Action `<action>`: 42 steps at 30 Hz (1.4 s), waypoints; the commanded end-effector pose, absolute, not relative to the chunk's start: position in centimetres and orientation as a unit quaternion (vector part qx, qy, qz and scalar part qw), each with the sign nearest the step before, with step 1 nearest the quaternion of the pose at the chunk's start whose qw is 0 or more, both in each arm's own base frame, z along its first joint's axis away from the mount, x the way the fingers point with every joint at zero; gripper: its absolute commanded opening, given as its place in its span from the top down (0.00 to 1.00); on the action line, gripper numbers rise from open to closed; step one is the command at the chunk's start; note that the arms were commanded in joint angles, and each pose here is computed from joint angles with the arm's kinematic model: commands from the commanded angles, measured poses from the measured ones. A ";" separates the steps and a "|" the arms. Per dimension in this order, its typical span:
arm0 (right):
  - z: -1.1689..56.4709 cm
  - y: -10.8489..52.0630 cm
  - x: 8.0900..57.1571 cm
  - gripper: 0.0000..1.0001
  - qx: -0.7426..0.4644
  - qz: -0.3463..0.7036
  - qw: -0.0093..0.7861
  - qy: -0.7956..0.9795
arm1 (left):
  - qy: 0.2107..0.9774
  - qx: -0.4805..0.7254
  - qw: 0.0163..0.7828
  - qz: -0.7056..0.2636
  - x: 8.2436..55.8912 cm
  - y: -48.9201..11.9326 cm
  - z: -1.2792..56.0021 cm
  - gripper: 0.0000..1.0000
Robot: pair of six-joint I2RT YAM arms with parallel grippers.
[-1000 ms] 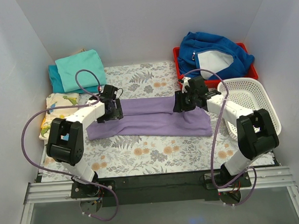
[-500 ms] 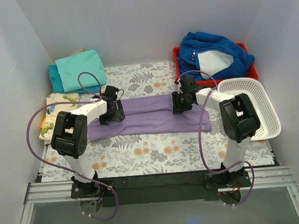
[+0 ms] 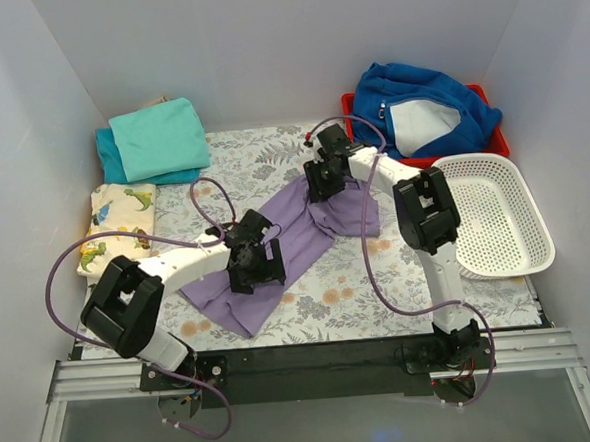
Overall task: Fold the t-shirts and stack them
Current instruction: Fold the tshirt
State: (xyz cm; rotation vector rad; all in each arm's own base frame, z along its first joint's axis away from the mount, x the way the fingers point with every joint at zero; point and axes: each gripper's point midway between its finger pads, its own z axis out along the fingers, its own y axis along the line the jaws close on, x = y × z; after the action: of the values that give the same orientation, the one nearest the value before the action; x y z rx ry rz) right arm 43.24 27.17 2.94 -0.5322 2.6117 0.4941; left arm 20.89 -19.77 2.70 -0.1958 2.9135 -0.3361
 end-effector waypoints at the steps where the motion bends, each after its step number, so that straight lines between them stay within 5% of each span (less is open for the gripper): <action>1: 0.9 30.5 41.7 0.48 -0.251 0.205 0.155 0.933 | 0.987 -0.079 0.011 -0.139 14.7 -21.9 1.8 0.13; 10: -0.7 36.7 40.8 0.34 -0.377 0.262 0.118 0.881 | 0.987 0.038 -0.066 -0.141 6.6 -26.0 0.9 0.11; 16: 1.4 36.7 42.1 0.33 -0.412 0.251 0.159 0.862 | 0.985 0.094 -0.026 -0.145 7.2 -28.3 2.0 0.10; 22: 12.4 35.9 45.5 0.31 -0.396 0.237 0.343 0.818 | 0.976 0.057 0.180 -0.104 15.8 -28.3 9.1 0.07; 28: 19.3 31.4 48.0 0.29 -0.322 0.213 0.421 0.821 | 0.921 -0.026 0.369 -0.120 24.5 -24.0 19.4 0.02; 35: 14.8 27.6 46.4 0.29 -0.262 0.209 0.368 0.868 | 0.851 -0.039 0.506 -0.136 33.7 -20.3 24.8 0.02; 42: 10.9 26.7 43.7 0.31 -0.238 0.215 0.336 0.886 | 0.850 0.009 0.482 -0.211 41.5 -23.9 22.6 0.02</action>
State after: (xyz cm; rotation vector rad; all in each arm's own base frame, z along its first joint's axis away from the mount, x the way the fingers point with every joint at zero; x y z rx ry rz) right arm 44.18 26.08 10.42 -0.6555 2.3366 0.5301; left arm 38.47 -21.81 21.43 -0.1008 2.1382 -0.3916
